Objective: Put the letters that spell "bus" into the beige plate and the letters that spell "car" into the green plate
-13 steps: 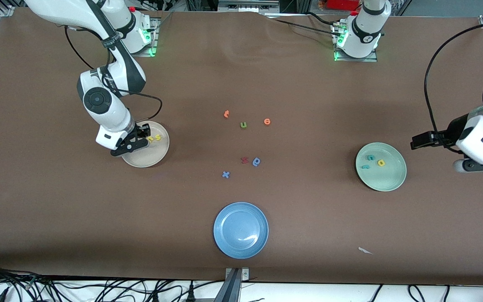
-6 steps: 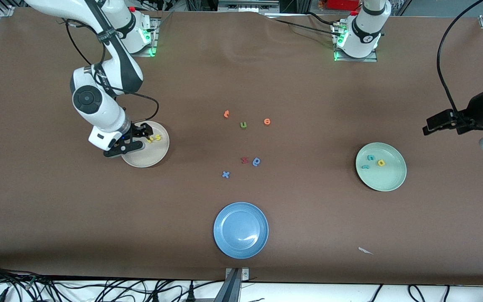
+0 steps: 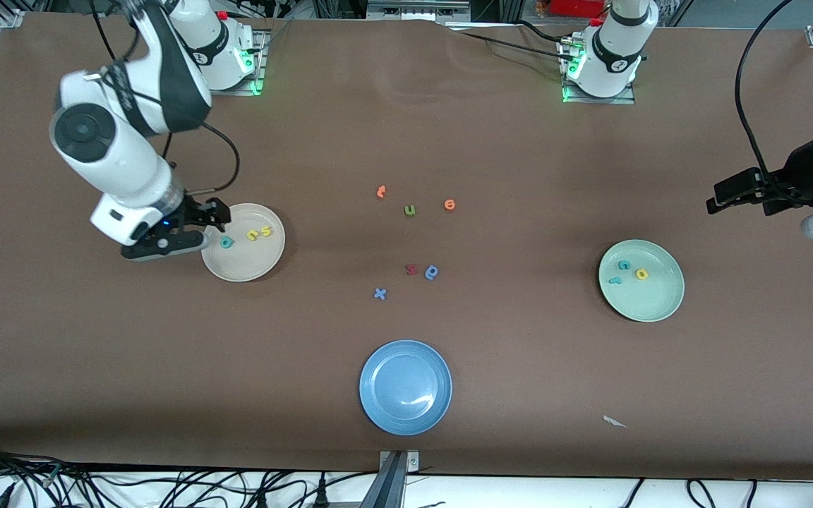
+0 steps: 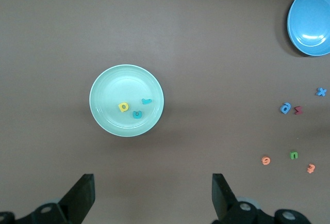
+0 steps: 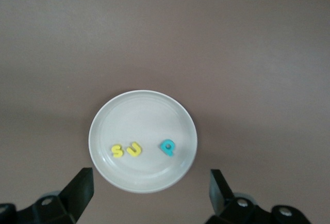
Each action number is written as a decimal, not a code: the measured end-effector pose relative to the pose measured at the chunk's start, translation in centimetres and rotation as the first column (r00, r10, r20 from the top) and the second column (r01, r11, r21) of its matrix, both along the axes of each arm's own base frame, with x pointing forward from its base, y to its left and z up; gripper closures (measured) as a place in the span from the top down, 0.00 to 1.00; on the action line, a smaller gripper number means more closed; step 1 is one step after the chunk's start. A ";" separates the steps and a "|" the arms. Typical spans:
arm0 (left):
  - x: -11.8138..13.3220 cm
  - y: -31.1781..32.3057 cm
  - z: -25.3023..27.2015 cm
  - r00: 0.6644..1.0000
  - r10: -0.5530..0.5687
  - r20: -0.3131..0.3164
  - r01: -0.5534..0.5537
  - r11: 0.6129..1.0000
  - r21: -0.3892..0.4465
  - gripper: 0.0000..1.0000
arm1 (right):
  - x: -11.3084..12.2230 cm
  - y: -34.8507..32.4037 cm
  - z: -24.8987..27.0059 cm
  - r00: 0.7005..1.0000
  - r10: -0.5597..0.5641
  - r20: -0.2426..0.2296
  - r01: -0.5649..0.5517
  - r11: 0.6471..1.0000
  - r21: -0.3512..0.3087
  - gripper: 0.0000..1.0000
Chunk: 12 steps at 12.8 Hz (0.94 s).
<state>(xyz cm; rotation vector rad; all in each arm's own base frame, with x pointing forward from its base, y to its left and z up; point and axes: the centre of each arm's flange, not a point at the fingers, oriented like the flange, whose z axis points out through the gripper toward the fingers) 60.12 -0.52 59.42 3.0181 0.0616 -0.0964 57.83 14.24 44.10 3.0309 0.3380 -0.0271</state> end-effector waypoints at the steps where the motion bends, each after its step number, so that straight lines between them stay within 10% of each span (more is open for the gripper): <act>1: 0.0 0.0 0.0 1.000 0.000 0.000 0.000 1.000 0.000 1.00 | 0.5 -1.0 3.6 1.000 -0.027 0.012 0.027 1.000 -0.005 1.00; 7: -0.2 -2.0 0.4 0.999 -0.035 0.006 0.035 0.999 0.005 1.00 | 1.6 -9.5 13.4 0.982 -0.151 0.114 0.147 0.988 0.041 1.00; 12: -1.4 -3.6 2.5 0.995 -0.095 0.035 0.094 0.995 0.040 1.00 | 0.9 -9.7 14.1 0.982 -0.187 0.022 0.183 0.975 0.123 1.00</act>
